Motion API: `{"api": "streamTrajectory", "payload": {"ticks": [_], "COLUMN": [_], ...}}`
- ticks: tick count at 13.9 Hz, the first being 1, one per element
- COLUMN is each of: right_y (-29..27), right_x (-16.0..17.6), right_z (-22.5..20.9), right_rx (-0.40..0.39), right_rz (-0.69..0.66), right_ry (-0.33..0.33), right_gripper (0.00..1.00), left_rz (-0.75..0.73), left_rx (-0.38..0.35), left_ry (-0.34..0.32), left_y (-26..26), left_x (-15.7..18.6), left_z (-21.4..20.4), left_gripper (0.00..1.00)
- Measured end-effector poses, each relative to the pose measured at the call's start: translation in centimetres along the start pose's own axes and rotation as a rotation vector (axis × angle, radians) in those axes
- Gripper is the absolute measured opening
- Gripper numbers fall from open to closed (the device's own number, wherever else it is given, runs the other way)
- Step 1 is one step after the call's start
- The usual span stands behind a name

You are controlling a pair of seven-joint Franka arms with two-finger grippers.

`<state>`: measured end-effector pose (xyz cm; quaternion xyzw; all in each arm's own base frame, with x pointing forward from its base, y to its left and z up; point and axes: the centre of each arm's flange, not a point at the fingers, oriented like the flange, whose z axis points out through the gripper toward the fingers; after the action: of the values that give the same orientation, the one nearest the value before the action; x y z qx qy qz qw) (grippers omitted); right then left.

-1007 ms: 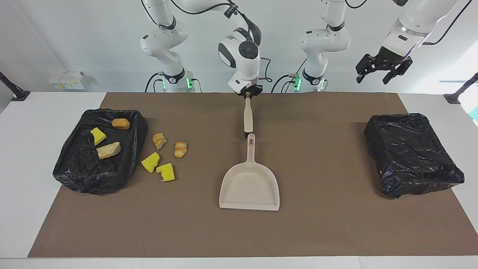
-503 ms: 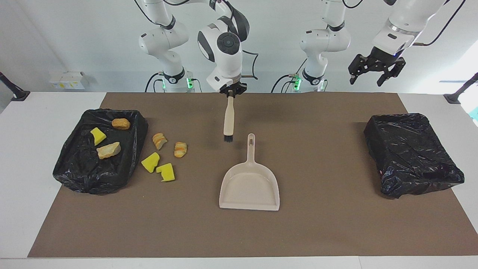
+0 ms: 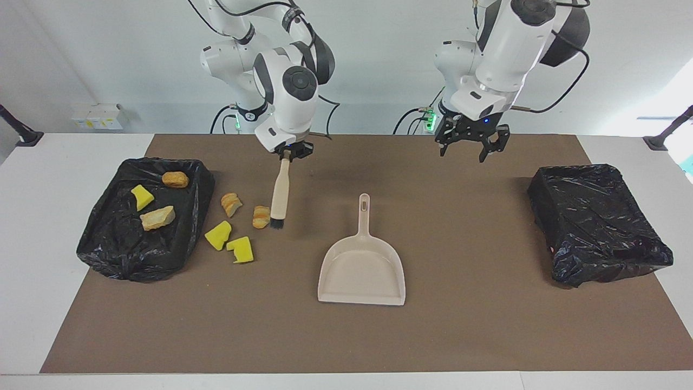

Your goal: Sweep and dump trash in bin

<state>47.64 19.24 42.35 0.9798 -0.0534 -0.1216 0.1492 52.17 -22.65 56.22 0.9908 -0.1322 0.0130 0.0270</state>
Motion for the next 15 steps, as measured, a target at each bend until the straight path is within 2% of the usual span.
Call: {"api": "streamTrajectory", "payload": {"ticks": [3, 5, 7, 11, 15], "right_y": [5.0, 7.5, 9.1, 12.3, 12.8], "right_x": [2.5, 3.1, 3.2, 3.7, 3.7], "right_z": [2.1, 3.7, 5.6, 8.5, 11.4], "right_rx": [-0.051, -0.079, -0.092, -0.078, -0.052], "right_rz": [0.038, 0.030, 0.033, 0.033, 0.025], "right_ry": [-0.029, -0.070, -0.114, -0.166, -0.147], "right_gripper": [0.26, 0.26, 0.26, 0.26, 0.26], "left_rz": [-0.001, -0.029, -0.066, -0.097, -0.103], "left_rx": [-0.009, -0.014, -0.029, -0.057, -0.053], "left_ry": [-0.007, -0.017, 0.001, 0.050, 0.039], "left_y": [4.6, 8.6, 12.4, 16.0, 16.1], "left_x": [2.1, 3.3, 4.2, 4.6, 5.0], "left_z": [5.1, 9.9, 13.9, 16.4, 18.9], "left_gripper": [1.00, 1.00, 1.00, 1.00, 1.00]}}
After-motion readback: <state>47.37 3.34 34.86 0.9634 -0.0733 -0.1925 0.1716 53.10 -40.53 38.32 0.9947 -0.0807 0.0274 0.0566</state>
